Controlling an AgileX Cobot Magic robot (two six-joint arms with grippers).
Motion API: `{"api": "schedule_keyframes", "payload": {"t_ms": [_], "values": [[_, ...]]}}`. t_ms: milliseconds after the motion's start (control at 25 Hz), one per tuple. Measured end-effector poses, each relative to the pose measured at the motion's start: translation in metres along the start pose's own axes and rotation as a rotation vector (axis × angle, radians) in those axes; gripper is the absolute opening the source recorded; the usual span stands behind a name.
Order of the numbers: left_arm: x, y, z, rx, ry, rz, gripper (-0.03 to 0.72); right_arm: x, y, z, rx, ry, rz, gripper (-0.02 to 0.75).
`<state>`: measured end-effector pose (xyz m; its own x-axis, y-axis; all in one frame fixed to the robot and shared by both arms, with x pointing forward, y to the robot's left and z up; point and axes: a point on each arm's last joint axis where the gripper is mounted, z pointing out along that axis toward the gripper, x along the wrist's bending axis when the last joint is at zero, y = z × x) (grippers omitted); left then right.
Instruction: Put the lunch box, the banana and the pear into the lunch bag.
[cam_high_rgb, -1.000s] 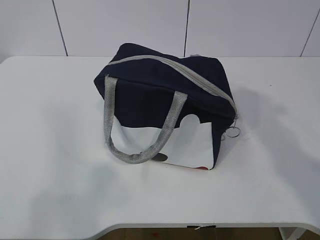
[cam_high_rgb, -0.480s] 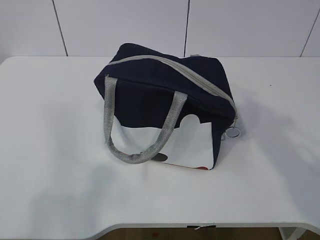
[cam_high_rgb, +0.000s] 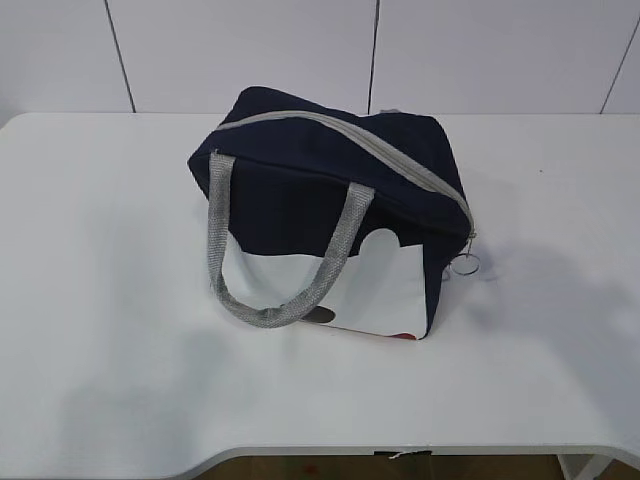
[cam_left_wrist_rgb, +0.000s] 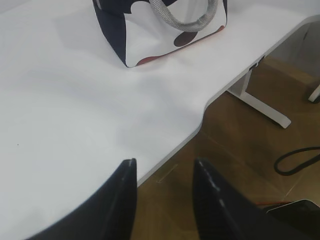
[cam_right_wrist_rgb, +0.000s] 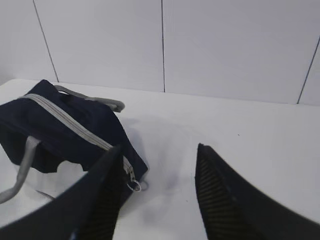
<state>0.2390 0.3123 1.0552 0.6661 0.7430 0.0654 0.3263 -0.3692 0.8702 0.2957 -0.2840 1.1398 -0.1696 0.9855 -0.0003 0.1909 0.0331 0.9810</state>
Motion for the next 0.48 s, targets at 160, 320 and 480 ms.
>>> {"api": "schedule_keyframes", "payload": {"t_ms": [160, 320, 480], "values": [[0.0, 0.0, 0.0, 0.0, 0.0, 0.0, 0.289, -0.004, -0.006, -0.017, -0.006, -0.072, -0.004, 0.383], [0.0, 0.0, 0.0, 0.0, 0.0, 0.0, 0.289, -0.007, -0.01, -0.037, -0.053, -0.145, -0.034, 0.383], [0.0, 0.0, 0.0, 0.0, 0.0, 0.0, 0.289, -0.008, -0.018, -0.056, -0.067, -0.19, -0.066, 0.383]]}}
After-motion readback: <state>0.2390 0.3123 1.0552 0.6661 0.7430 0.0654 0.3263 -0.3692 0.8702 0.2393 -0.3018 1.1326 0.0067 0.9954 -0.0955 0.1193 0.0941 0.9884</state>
